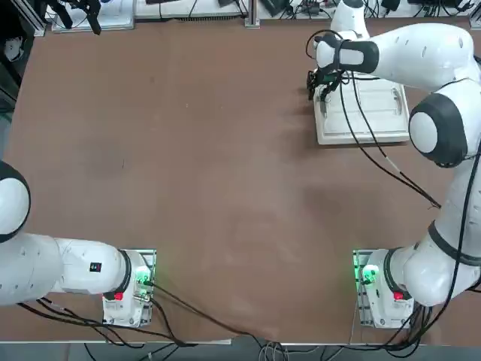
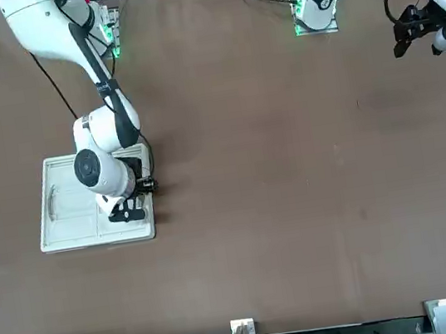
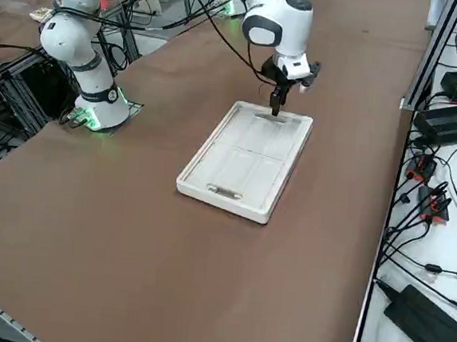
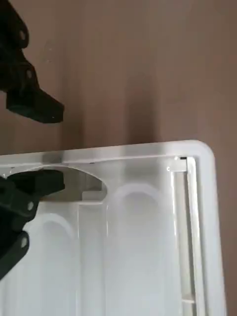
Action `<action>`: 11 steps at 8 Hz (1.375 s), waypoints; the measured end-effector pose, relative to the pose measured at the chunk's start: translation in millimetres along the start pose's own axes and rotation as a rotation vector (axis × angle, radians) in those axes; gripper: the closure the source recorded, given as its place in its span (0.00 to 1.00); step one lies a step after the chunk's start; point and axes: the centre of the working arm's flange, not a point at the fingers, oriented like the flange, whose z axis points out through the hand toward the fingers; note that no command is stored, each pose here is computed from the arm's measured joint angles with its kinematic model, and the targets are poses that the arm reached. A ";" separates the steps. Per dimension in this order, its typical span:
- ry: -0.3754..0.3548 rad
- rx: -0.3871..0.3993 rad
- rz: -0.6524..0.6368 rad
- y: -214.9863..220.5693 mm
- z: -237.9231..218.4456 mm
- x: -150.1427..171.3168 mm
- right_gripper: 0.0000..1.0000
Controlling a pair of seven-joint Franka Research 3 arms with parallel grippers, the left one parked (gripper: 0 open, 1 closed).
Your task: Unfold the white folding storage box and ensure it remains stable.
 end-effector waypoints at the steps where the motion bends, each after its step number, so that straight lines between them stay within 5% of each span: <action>1: -0.001 0.000 0.000 0.1 0.4 0.0 0.40; 11: -0.048 -0.019 0.041 6.2 11.9 -2.9 0.56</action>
